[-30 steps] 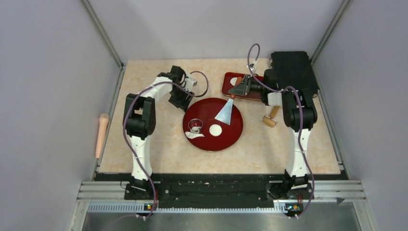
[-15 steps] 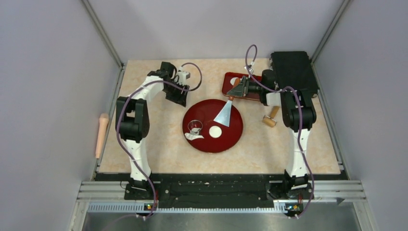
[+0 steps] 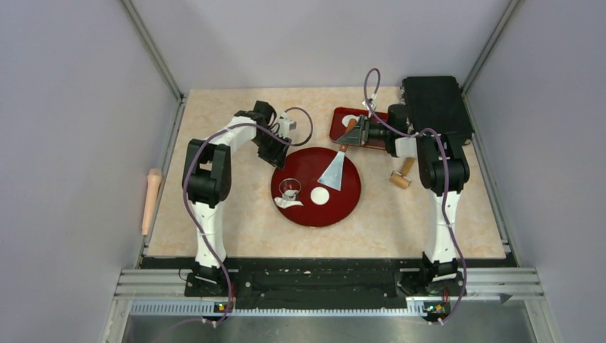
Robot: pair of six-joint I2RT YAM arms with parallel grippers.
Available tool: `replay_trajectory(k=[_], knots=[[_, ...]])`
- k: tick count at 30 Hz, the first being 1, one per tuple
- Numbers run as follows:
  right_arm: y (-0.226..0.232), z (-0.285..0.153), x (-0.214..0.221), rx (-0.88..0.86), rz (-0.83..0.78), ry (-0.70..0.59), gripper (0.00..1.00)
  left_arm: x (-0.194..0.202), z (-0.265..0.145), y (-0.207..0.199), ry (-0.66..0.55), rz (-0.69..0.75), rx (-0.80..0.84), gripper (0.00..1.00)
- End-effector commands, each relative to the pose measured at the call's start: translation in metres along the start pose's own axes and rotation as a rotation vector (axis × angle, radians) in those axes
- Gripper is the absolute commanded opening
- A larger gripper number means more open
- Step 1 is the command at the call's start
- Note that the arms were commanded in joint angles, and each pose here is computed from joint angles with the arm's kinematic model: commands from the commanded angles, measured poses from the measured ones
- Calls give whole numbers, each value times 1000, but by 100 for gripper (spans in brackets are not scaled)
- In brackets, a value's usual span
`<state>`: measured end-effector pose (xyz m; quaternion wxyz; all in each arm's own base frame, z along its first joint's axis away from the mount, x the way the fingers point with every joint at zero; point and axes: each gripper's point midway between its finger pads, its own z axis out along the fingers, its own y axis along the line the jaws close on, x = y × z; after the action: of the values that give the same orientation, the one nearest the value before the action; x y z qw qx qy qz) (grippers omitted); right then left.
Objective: Roll out the dumpling wrappers from the dough
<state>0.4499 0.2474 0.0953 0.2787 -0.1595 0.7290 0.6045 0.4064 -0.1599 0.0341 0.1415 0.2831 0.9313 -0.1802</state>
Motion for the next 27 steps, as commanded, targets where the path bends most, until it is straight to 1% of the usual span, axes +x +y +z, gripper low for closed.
replay_trajectory(k=[1, 5, 7, 8, 9, 21, 27], knots=[[-4, 12, 10, -23, -134, 37, 0, -3, 4, 1, 16, 31, -27, 42], [-2, 15, 17, -31, -129, 54, 0, -2, 13, 2, 37, 17, -58, 18], [-2, 15, 20, -32, -129, 61, 0, -4, 14, 4, 32, 7, -74, 10], [-3, 15, 21, -30, -127, 62, 0, -5, 14, 4, 28, 3, -82, 3], [-3, 15, 23, -31, -121, 68, 0, -6, 14, 5, 23, -1, -88, 0], [2, 15, 37, -66, -85, 88, 0, -8, 14, 1, 7, -36, -111, 0], [13, 17, 35, -138, -3, 76, 0, -10, 15, -3, 2, -34, -110, 0]])
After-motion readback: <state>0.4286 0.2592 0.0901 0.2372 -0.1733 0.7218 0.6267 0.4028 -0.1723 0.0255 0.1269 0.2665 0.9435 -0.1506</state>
